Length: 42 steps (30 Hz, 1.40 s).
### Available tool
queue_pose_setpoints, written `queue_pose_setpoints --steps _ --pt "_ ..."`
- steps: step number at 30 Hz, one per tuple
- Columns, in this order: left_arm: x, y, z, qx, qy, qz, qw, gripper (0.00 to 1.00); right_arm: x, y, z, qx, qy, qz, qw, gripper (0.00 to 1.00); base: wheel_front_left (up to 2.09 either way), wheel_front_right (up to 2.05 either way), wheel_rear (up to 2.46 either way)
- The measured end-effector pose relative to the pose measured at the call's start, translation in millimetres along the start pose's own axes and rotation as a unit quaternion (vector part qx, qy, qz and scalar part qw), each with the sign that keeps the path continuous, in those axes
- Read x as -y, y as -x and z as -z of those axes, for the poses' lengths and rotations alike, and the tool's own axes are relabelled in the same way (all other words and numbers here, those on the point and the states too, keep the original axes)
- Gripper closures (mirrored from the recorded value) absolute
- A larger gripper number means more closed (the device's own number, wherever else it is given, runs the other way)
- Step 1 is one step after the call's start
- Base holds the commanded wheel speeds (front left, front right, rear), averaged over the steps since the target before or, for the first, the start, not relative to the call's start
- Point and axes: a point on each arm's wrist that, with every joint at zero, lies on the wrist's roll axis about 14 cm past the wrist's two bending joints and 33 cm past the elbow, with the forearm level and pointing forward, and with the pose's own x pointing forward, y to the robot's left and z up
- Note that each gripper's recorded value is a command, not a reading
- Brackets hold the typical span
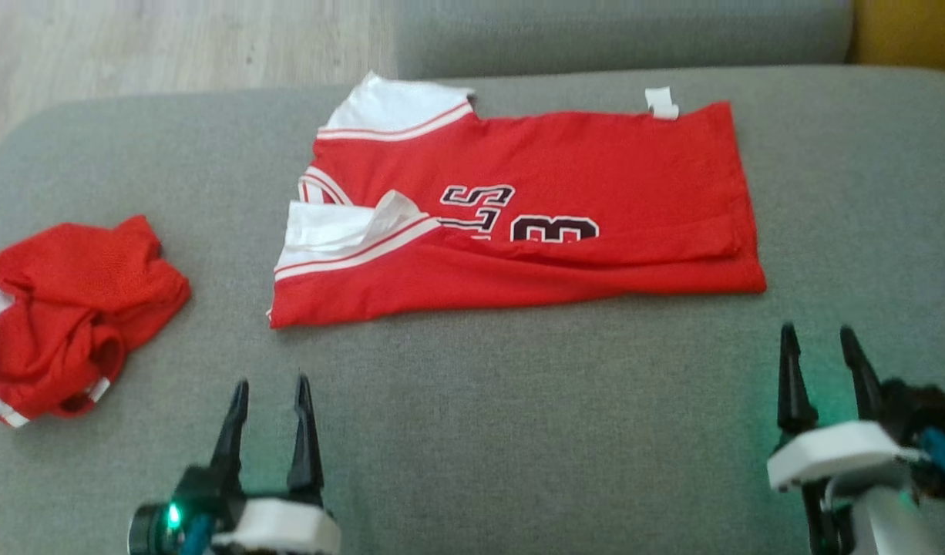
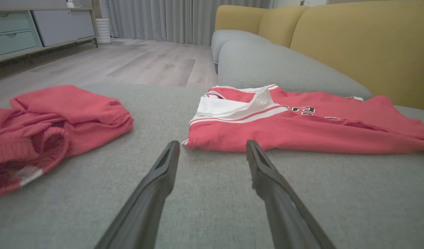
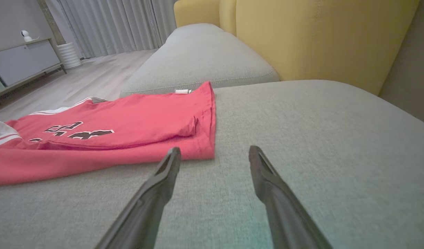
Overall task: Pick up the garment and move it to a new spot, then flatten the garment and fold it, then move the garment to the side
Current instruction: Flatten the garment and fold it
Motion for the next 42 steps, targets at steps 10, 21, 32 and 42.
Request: queue_pose_setpoints --steps 10,21,32,42 --pt "2 20 12 -0.014 -0.004 0.004 1.000 0.00 -2 18 7 -0.007 -0.007 0.000 1.000 0.00 0.00 0.00 0.00" --pt "6 -34 6 -0.016 0.008 0.020 1.000 0.00 -12 -16 5 -0.005 -0.015 -0.014 1.000 0.00 0.00 0.00 0.00" --pt "-3 -79 43 -0.074 0.058 0.006 0.996 0.00 -13 -48 14 -0.016 -0.020 -0.017 1.000 0.00 0.00 0.00 0.00" --pt "2 -87 43 -0.072 0.069 0.018 0.995 1.00 -15 -58 16 -0.018 -0.034 -0.017 0.999 0.00 0.00 0.00 0.00"
